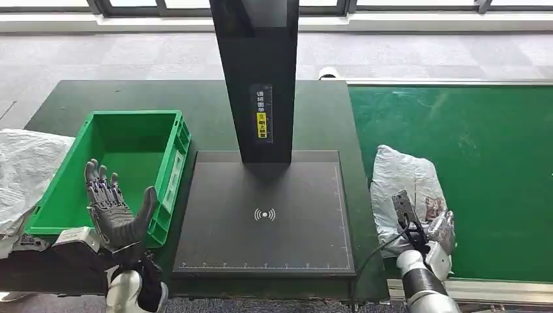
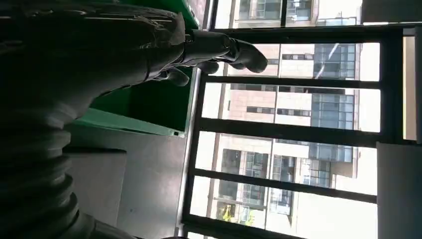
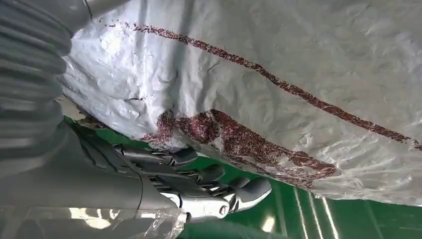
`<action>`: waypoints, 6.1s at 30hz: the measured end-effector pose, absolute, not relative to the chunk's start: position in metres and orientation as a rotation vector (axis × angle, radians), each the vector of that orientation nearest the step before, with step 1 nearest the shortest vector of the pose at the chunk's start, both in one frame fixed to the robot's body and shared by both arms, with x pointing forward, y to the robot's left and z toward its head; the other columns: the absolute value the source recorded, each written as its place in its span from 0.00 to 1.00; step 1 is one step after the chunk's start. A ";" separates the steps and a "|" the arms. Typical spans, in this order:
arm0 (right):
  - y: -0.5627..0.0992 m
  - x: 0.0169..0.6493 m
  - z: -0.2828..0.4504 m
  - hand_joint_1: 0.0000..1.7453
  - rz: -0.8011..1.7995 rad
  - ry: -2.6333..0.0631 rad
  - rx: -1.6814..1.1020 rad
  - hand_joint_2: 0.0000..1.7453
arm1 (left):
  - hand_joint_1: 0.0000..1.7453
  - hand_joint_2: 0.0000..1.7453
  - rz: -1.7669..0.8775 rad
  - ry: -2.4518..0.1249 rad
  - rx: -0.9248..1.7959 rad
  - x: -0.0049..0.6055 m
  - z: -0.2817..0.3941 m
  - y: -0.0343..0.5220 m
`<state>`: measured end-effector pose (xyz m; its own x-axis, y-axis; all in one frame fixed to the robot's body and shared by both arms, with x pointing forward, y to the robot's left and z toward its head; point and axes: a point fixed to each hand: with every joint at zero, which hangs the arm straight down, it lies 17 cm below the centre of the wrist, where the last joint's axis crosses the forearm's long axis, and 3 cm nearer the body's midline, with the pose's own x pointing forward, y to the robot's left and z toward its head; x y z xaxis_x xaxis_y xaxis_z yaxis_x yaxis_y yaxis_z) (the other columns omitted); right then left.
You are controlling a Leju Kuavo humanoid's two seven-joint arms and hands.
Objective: Moved the parcel from conveyor to table for the left to box.
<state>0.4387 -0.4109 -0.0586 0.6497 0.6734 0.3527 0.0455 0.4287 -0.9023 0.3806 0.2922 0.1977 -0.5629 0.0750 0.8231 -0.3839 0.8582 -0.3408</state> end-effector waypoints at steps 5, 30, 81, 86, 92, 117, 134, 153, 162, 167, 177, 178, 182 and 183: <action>-0.405 0.434 -0.076 1.00 0.494 -0.738 -0.996 1.00 | 0.00 1.00 0.616 -2.089 0.222 0.381 0.198 0.292; -0.409 0.435 -0.070 1.00 0.472 -0.773 -1.020 1.00 | 0.00 1.00 0.615 -2.089 0.220 0.380 0.197 0.292; -0.086 0.439 0.213 1.00 0.567 -2.165 -0.717 1.00 | 0.00 1.00 0.559 -2.096 0.198 0.381 0.196 0.283; -0.066 0.441 0.185 1.00 0.599 -2.101 -0.597 1.00 | 0.00 1.00 0.559 -2.089 0.197 0.382 0.193 0.282; -0.038 0.438 0.138 1.00 0.628 -1.993 -0.373 1.00 | 0.00 1.00 0.557 -2.078 0.196 0.383 0.189 0.281; -0.020 0.434 0.071 0.00 0.630 -1.849 -0.261 1.00 | 0.00 1.00 0.568 -2.063 0.237 0.382 0.186 0.285; -0.102 0.430 0.215 0.00 0.280 -2.240 -0.617 1.00 | 0.00 1.00 0.541 -2.059 0.277 0.383 0.185 0.285; -0.195 0.391 0.321 0.00 -0.083 -2.423 -0.831 1.00 | 0.00 1.00 -0.113 -2.128 0.179 0.419 0.189 0.124; -0.199 0.386 0.330 0.00 -0.109 -2.442 -0.837 1.00 | 0.00 1.00 -0.298 -2.100 0.080 0.432 0.177 0.063; -0.200 0.386 0.331 0.00 -0.112 -2.444 -0.839 1.00 | 0.00 1.00 -0.313 -2.088 0.067 0.432 0.172 0.056; -0.201 0.385 0.332 0.00 -0.116 -2.446 -0.839 1.00 | 0.00 1.00 -0.328 -2.076 0.054 0.432 0.167 0.051; -0.201 0.385 0.332 0.00 -0.117 -2.446 -0.839 1.00 | 0.00 1.00 -0.331 -2.075 0.055 0.432 0.167 0.050; -0.201 0.385 0.332 0.00 -0.125 -2.446 -0.831 1.00 | 0.00 1.00 -0.422 -2.052 0.102 0.436 0.161 0.038; -0.200 0.385 0.333 0.00 -0.126 -2.448 -0.826 1.00 | 0.00 1.00 -0.458 -2.031 0.122 0.439 0.156 0.033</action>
